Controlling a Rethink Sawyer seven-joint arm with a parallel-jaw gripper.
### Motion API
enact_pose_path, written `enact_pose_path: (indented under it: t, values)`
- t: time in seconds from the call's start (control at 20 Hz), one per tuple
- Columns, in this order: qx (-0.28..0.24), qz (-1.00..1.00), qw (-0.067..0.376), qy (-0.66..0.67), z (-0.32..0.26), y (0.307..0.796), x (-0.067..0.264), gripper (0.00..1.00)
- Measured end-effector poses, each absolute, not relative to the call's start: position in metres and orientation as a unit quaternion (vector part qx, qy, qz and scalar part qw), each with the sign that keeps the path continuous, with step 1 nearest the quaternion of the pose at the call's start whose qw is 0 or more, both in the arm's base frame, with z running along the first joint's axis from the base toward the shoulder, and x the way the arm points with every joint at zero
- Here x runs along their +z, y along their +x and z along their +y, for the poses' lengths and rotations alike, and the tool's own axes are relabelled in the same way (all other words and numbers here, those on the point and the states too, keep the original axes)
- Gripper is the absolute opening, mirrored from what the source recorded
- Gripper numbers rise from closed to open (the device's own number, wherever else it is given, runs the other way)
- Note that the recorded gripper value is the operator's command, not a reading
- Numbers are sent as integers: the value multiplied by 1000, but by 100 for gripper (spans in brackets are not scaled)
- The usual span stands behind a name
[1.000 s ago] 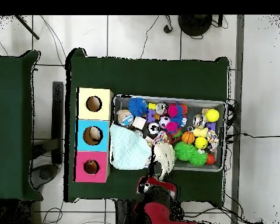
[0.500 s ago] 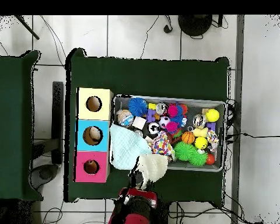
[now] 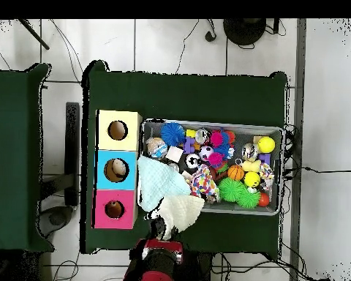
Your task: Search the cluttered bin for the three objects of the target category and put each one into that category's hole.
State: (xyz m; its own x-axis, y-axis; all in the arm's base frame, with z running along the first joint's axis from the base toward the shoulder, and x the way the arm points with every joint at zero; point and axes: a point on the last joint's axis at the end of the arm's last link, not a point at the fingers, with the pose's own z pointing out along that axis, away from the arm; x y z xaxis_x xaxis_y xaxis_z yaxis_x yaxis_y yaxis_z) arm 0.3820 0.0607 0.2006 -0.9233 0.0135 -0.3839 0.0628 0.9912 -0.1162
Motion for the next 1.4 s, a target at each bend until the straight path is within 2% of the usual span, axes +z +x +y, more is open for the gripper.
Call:
enact_pose_path:
  t: [0.1,0.15,0.7,1.4]
  values:
    - [-64,979,193,23,58,383,199,0]
    - [-63,979,193,31,51,387,195,100]
    - [-55,971,217,80,9,403,189,100]
    - [-45,970,221,85,-18,416,186,100]
